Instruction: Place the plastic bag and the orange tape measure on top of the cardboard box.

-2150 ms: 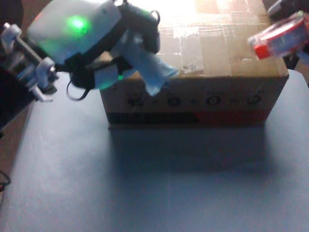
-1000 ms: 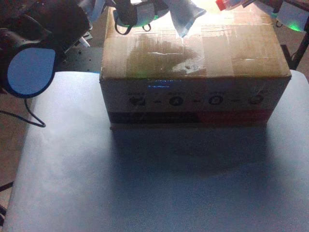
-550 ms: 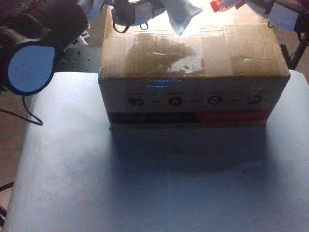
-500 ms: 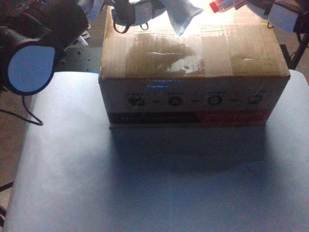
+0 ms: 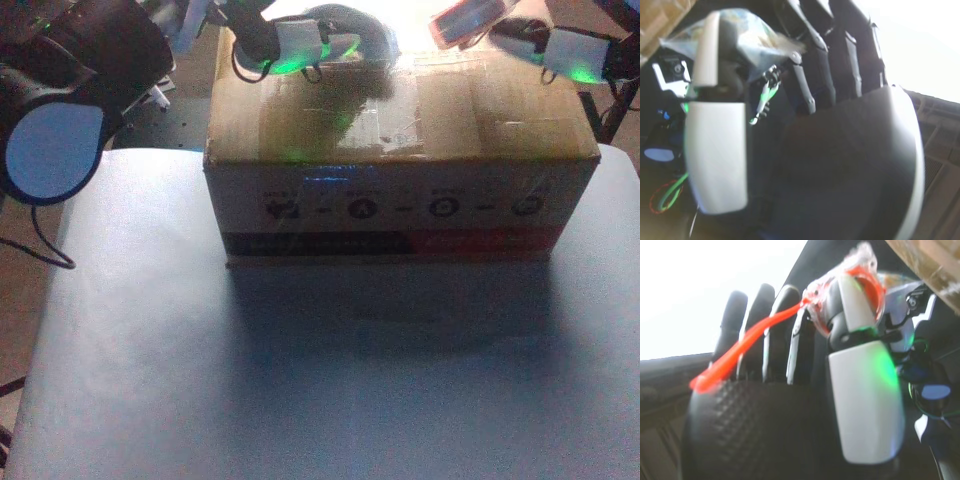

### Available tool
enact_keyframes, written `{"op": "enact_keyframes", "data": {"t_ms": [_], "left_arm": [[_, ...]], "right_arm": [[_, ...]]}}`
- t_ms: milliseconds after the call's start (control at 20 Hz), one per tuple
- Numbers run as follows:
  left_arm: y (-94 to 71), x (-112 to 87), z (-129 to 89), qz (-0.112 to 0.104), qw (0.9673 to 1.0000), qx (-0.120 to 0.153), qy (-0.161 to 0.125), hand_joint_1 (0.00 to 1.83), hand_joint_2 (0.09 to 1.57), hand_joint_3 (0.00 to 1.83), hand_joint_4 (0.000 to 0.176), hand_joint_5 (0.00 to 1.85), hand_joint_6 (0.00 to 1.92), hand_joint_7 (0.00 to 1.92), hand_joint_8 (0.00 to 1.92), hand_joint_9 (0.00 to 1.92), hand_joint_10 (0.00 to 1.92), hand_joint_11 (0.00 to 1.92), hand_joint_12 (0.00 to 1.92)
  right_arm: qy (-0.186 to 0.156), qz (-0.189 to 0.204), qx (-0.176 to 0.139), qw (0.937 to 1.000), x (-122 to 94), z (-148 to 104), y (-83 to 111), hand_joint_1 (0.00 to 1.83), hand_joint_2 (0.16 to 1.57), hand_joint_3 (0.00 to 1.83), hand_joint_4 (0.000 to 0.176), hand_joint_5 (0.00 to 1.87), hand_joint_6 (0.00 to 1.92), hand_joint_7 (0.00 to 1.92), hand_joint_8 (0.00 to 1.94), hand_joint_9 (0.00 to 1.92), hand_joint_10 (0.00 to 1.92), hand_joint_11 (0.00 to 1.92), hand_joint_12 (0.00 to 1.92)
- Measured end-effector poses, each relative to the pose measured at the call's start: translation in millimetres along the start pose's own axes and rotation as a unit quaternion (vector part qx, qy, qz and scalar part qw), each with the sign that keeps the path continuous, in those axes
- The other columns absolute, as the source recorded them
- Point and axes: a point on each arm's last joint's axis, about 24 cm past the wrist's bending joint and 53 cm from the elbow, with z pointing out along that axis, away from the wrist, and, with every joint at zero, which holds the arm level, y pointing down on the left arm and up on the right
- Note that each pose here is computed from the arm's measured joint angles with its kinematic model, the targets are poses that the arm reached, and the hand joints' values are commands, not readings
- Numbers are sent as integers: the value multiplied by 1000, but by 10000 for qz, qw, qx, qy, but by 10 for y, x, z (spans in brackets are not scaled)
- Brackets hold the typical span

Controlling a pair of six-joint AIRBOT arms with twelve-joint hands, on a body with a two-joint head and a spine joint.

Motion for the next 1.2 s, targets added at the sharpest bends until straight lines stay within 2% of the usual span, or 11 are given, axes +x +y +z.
{"op": "enact_keyframes", "data": {"t_ms": [100,200,250,350,400,550,650,850,1000,1100,1200], "left_arm": [[-17,-3,-17,-6,10000,15,8,928,1037,0,0,787,0,623,126,280,683,0,1534],[4,5,-32,9,10000,0,16,909,999,0,0,673,0,533,3,311,280,0,1311],[9,26,-67,13,10000,-7,61,709,933,0,48,434,2,342,0,247,84,0,1107],[13,21,-68,15,10000,-11,54,680,919,0,63,338,2,256,0,193,43,0,959],[15,12,-70,15,10000,-10,40,600,868,0,101,93,0,27,1,27,7,0,605],[2,-7,-91,14,10000,3,23,537,831,0,139,0,0,0,0,0,0,0,242],[-13,-60,-105,18,10000,29,-72,514,828,0,139,0,0,0,0,0,0,0,286],[-37,-187,-194,23,9997,66,-224,519,852,2,108,4,2,0,0,0,0,0,275],[-120,-386,-341,14,9986,162,-496,598,916,8,103,83,8,0,0,0,0,0,18],[-158,-660,-489,30,9955,232,-923,689,982,4,87,159,11,63,4,15,1,1,299],[-164,-921,-657,79,9905,272,-1345,750,980,1,68,203,26,76,7,15,1,0,296]], "right_arm": [[-24,8,-14,10000,-9,0,10,974,934,0,0,516,796,383,1084,358,1183,61,1633],[-30,9,-18,10000,-11,0,13,898,930,0,0,460,785,309,1082,266,1226,13,1685],[-35,5,-17,10000,-17,-2,12,777,902,0,0,351,787,145,1112,105,1311,0,1772],[-43,18,-32,10000,-15,-3,29,757,887,0,0,304,712,128,1031,73,1244,0,1705],[-60,36,-52,10000,-17,-4,48,722,826,0,0,224,501,84,882,16,1311,0,1752],[-100,44,-78,9999,-41,-14,73,456,796,0,0,192,350,129,687,90,1020,13,1662],[-173,27,-90,9998,-99,-27,75,484,832,11,0,131,347,86,585,63,944,0,1639],[-314,17,-140,9994,-230,-85,128,550,866,7,0,176,338,0,1095,0,1227,0,1624],[-492,10,-213,9986,-393,-195,211,560,851,0,0,196,305,11,1046,0,1101,0,1519],[-795,-36,-308,9964,-622,-320,285,611,882,12,0,215,171,1,1076,0,1051,0,1391],[-1108,-125,-394,9930,-839,-437,328,663,898,13,0,191,160,0,1185,0,1155,0,1425]]}}
